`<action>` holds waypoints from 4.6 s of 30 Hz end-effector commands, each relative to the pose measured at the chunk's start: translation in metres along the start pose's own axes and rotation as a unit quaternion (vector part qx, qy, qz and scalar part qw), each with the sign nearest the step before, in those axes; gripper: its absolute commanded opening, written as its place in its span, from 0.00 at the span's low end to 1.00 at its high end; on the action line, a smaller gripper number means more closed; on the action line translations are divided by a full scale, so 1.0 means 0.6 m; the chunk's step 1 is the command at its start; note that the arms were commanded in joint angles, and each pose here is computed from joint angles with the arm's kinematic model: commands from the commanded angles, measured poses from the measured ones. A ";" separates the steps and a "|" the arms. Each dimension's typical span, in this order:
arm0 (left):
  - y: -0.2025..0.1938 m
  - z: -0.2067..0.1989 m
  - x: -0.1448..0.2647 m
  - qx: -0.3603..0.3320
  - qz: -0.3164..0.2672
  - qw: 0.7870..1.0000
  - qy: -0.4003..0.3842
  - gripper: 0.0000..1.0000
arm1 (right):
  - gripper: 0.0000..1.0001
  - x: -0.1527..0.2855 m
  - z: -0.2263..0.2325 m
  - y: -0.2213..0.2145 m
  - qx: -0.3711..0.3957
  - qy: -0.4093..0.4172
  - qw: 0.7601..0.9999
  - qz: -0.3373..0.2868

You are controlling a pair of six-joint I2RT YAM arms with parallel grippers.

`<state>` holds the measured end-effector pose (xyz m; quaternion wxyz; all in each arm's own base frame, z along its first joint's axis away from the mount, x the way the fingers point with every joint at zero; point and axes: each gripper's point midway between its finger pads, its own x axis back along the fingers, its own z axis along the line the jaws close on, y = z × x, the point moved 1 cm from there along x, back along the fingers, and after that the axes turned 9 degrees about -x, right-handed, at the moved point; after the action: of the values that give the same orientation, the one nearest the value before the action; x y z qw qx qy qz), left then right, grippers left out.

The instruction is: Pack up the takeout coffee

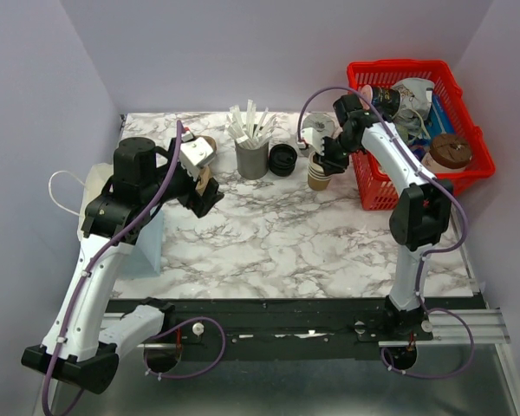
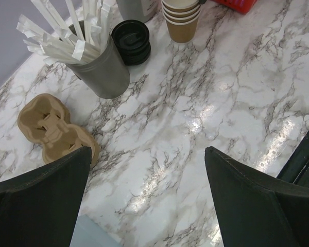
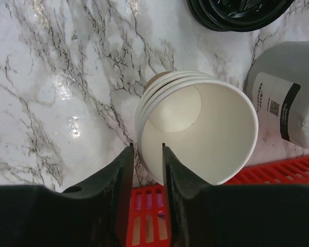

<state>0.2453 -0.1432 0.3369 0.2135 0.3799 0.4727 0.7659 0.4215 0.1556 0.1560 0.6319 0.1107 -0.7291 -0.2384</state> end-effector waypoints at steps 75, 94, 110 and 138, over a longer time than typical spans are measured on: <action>-0.013 0.014 -0.015 0.015 0.009 1.000 0.012 0.99 | 0.01 0.127 -0.004 0.114 0.075 -0.124 0.988 -0.045; -0.012 0.040 -0.007 0.030 0.020 0.997 0.062 0.99 | 0.01 -0.054 0.245 0.206 0.201 0.066 0.976 -0.041; -0.024 0.037 -0.006 0.017 0.029 0.998 0.062 0.99 | 0.06 -0.147 0.273 0.204 0.206 0.075 0.975 -0.028; -0.027 0.027 -0.021 0.018 0.018 0.999 0.039 0.99 | 0.54 -0.077 0.307 0.214 0.187 0.046 0.981 -0.030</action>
<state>0.2652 -0.1302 0.3159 0.1537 0.3667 0.4863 0.7781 0.2637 0.3245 0.1151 0.6634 0.2418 -0.7035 -0.0800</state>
